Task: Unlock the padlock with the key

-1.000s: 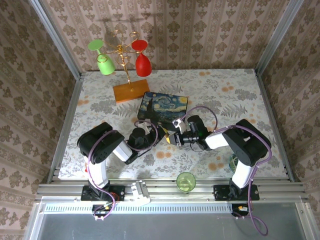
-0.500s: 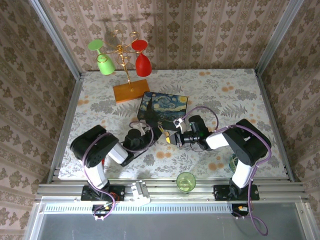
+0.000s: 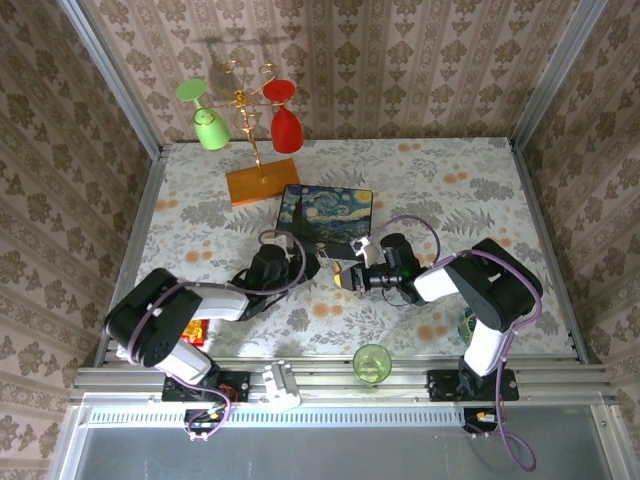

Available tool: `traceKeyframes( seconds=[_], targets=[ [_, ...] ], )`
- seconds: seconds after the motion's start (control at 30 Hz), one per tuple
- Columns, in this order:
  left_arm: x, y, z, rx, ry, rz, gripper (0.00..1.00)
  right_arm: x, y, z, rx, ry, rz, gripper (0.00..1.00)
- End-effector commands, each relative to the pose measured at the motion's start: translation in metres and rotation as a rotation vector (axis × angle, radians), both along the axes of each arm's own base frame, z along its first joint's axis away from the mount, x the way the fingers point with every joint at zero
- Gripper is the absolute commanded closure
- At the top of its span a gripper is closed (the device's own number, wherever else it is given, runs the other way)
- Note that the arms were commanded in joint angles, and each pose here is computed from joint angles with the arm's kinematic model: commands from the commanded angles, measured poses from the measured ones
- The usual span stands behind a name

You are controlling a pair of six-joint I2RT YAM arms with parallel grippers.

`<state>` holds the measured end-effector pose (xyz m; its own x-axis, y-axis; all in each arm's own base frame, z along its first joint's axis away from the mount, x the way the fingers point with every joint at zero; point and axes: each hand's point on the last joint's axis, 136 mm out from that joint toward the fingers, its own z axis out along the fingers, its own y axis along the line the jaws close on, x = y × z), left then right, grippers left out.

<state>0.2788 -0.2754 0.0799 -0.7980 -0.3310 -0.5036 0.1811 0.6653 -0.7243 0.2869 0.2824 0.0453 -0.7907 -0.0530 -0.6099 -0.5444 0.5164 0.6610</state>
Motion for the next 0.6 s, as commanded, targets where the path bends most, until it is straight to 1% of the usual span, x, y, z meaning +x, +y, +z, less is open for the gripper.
traceKeyframes(
  seconds=[0.0, 0.03, 0.1, 0.27, 0.37, 0.47, 0.57],
  targets=[
    [0.002, 0.009, 0.01, 0.159, -0.08, -0.026, 0.62, 0.003, -0.02, -0.032, -0.122, 0.089, -0.109, 0.64],
    [0.004, 0.013, 0.013, 0.159, -0.088, -0.017, 0.62, 0.004, -0.022, -0.035, -0.148, 0.087, -0.115, 0.61],
    [0.005, 0.015, 0.014, 0.165, -0.098, -0.019, 0.62, 0.006, -0.023, -0.036, -0.181, 0.085, -0.11, 0.59],
    [0.005, 0.009, 0.01, 0.207, -0.107, -0.059, 0.62, 0.015, -0.022, -0.025, -0.171, 0.078, -0.126, 0.61],
    [0.005, -0.001, -0.001, 0.264, -0.109, -0.095, 0.62, 0.016, -0.023, -0.029, -0.23, 0.1, -0.12, 0.6],
    [0.006, -0.01, -0.011, 0.25, -0.099, -0.111, 0.62, 0.016, -0.029, -0.03, -0.258, 0.081, -0.133, 0.59],
    [0.01, -0.016, -0.02, 0.241, -0.084, -0.119, 0.62, 0.019, -0.025, -0.025, -0.249, 0.05, -0.115, 0.59]
  ],
)
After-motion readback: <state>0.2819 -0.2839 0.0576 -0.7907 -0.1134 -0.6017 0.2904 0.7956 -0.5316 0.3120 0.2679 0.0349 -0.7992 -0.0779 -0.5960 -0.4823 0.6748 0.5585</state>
